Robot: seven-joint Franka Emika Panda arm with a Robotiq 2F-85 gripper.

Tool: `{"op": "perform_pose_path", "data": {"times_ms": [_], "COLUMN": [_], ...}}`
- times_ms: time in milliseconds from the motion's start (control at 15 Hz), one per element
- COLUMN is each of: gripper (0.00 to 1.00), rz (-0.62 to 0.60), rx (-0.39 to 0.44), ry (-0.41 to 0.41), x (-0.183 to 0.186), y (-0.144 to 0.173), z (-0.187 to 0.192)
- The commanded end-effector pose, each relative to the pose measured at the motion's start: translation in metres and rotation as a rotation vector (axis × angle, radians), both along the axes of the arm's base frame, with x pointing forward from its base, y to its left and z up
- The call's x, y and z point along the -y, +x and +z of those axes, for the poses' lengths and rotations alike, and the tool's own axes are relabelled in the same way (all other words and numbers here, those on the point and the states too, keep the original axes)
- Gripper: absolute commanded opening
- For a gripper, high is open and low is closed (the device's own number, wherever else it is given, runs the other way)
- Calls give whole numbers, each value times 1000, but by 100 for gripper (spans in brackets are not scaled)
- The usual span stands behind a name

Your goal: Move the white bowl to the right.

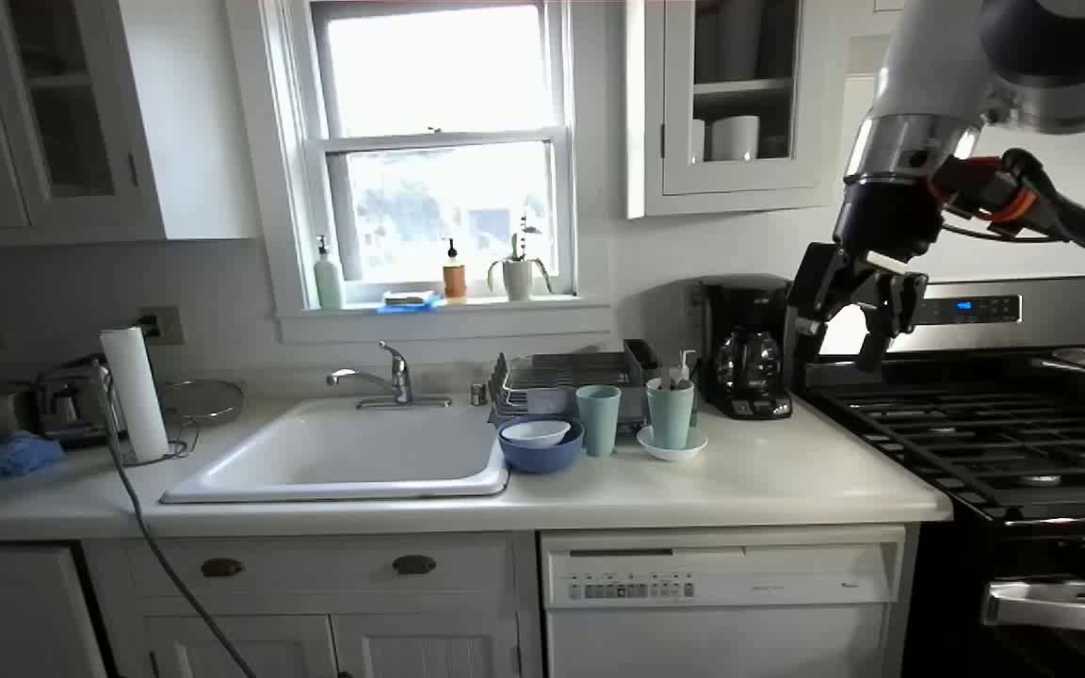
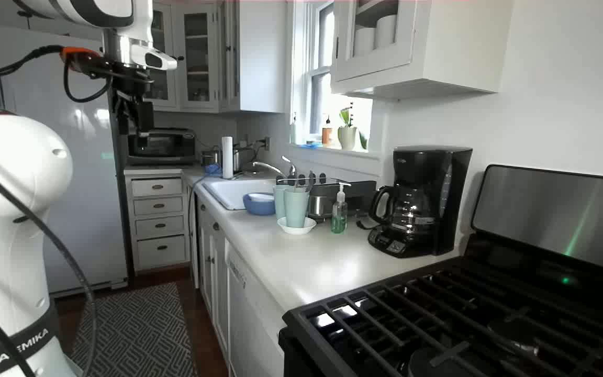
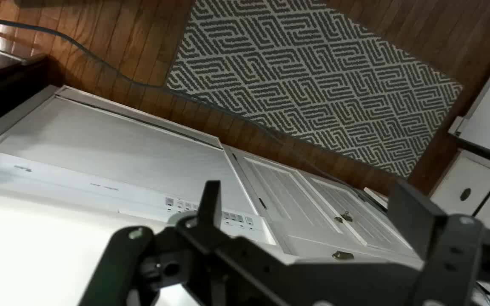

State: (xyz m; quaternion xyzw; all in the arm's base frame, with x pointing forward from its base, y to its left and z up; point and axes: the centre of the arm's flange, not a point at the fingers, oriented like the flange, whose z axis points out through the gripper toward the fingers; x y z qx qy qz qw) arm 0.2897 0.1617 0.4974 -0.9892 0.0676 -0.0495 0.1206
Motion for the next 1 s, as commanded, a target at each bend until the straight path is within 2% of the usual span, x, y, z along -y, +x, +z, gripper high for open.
{"op": "perform_pose_path", "data": {"times_ms": [0, 600, 933], "gripper": [100, 100, 100], "rz": [0, 0, -182], "rx": [0, 0, -4], "ry": [0, 0, 136], "x": [0, 0, 25], "y": [0, 0, 67], "z": [0, 0, -23]}}
